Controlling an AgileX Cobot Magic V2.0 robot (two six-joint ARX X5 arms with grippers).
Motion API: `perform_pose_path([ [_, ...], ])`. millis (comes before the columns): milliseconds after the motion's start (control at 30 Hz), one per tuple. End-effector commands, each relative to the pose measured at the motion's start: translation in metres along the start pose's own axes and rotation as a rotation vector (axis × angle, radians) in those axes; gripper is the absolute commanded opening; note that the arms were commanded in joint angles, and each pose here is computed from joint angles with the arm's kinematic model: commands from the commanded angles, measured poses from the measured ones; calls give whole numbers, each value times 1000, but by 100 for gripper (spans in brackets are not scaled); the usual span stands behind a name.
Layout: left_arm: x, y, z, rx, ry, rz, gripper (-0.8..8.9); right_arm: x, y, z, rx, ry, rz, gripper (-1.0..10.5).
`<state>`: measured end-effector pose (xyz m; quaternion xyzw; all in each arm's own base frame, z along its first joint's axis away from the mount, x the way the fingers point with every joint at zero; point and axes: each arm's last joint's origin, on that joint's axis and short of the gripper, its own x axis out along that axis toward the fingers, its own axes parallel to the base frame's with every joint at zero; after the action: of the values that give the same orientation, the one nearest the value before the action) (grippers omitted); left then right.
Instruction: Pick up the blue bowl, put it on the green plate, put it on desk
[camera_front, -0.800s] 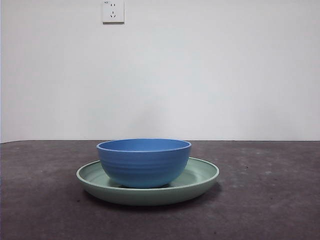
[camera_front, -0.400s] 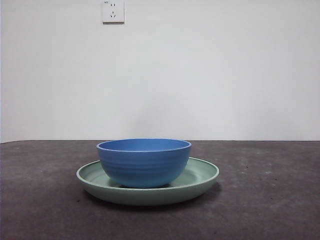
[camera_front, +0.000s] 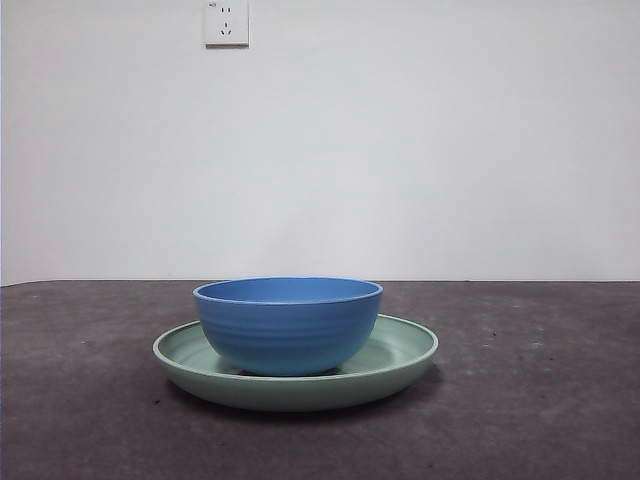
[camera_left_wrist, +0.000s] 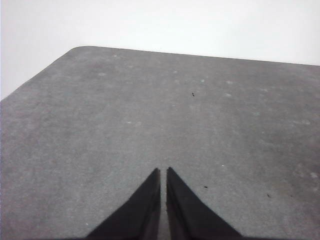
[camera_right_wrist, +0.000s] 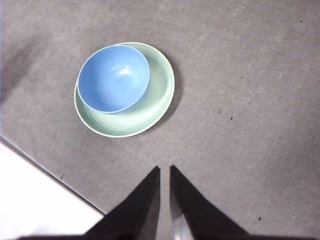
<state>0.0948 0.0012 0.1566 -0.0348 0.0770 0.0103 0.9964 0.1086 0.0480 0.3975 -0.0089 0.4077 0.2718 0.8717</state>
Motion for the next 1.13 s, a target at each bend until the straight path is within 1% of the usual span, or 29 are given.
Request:
perform_pose_path([
  [33,2,1,-7,8,25,8,20,-7,2,2,-16,-36,2,27],
  [167,2,1,-7,8,25,8,20,-13,1,-2,-9,-64,-11,27],
  [200,2,1,-7,8,25,8,20,-15,1,-3,-24,-79,-14,27],
  [267,2,1,-7,8,26,8,20,-18,0,-6,-76,-147,-30,27],
  [333,2,1,-7,8,25,8,20,-15,-3,-10,-90,-253,-52,27],
  [367,2,1,-7,8,25,8,20,-12,-6,-15,-101,-325,-68,27],
  [500,2,1,-7,8,26,8,20,13,-19,-43,-117,-520,-121,27],
  [700,2,1,-7,8,25,8,20,63,-40,-96,-136,-699,-199,27],
  [833,2,1,-7,8,25,8,20,91,-54,-124,-132,-764,-257,27],
  [1000,2,1,-7,8,25,8,20,115,-68,-150,-103,-781,-329,27],
  [1133,2,1,-7,8,25,8,20,129,-78,-166,-25,-761,-440,27],
])
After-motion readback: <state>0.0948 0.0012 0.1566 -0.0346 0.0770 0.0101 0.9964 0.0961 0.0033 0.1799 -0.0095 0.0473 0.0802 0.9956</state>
